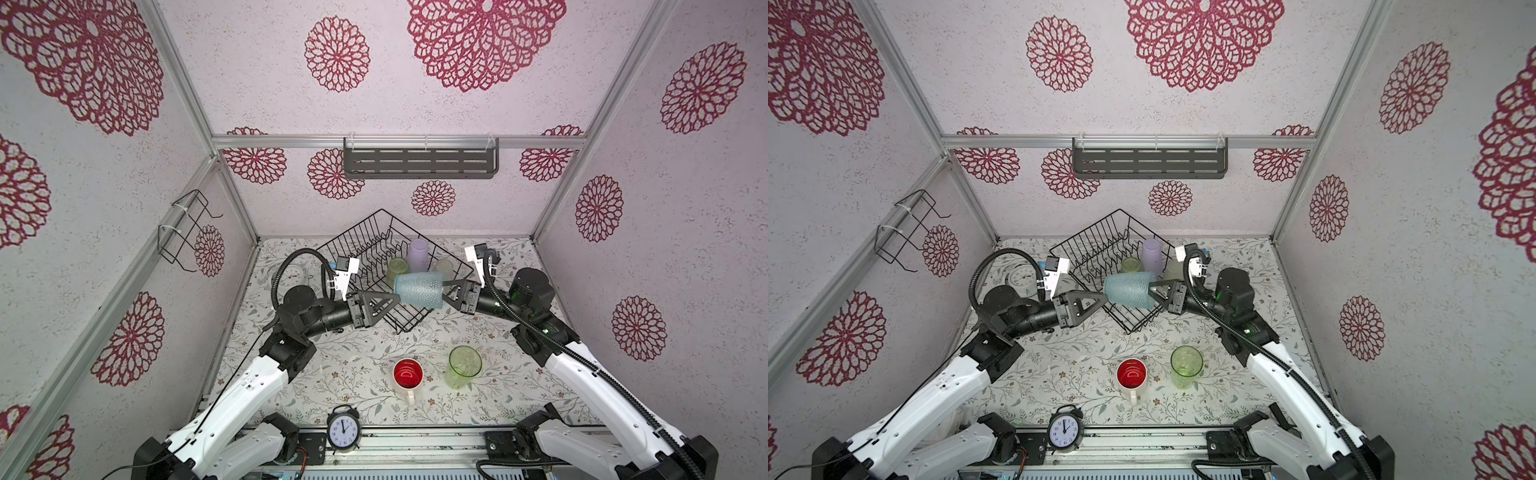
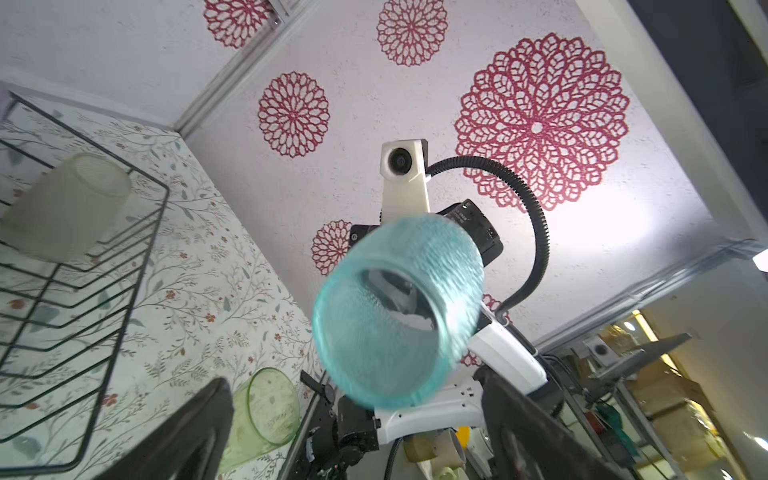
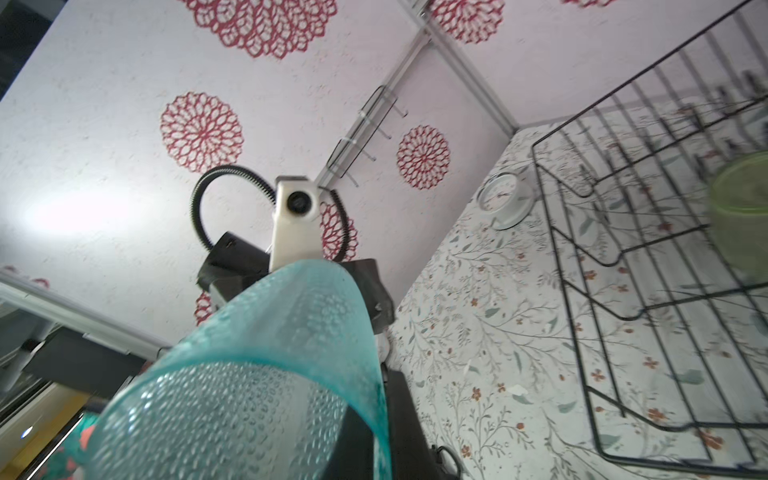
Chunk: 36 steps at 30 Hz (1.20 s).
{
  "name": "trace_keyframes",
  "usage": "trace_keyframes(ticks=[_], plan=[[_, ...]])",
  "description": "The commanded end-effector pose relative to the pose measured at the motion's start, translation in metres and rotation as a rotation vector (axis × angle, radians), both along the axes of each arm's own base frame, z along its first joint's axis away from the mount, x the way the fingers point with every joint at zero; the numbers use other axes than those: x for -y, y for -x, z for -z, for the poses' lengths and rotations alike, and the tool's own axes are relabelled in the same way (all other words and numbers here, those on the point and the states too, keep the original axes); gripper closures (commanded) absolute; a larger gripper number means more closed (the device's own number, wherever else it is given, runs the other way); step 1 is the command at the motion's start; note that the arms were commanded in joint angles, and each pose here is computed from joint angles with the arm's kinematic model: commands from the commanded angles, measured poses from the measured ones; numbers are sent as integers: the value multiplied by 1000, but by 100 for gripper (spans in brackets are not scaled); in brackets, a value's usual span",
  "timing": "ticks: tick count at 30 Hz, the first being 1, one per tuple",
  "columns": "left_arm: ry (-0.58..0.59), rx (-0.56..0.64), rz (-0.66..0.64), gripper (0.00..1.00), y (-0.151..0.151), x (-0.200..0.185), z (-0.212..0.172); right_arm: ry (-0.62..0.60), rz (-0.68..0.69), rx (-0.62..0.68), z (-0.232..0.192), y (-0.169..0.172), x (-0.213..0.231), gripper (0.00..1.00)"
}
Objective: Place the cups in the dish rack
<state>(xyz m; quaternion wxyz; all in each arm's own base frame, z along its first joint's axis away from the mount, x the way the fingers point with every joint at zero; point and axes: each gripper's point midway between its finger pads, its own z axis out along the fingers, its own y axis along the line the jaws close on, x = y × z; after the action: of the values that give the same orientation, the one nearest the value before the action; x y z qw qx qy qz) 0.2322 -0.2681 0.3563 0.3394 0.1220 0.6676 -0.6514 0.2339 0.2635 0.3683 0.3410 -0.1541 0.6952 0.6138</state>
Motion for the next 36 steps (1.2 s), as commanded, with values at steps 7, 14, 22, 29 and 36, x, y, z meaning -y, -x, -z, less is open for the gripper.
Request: trace_keyframes(ticks=[7, 14, 22, 29, 36], plan=[[102, 64, 139, 2, 22, 6, -23, -21, -125, 60, -8, 13, -18, 100], [102, 53, 184, 3, 26, 15, -20, -20, -160, 56, -4, 16, -25, 100], [90, 23, 172, 11, 20, 18, -13, -20, -179, 44, 1, 17, -33, 100], [88, 12, 166, 13, 19, 18, -10, -13, -173, 37, 6, 16, -35, 100], [81, -10, 157, 8, 15, 19, -5, -15, -165, 37, 9, 14, -38, 100]])
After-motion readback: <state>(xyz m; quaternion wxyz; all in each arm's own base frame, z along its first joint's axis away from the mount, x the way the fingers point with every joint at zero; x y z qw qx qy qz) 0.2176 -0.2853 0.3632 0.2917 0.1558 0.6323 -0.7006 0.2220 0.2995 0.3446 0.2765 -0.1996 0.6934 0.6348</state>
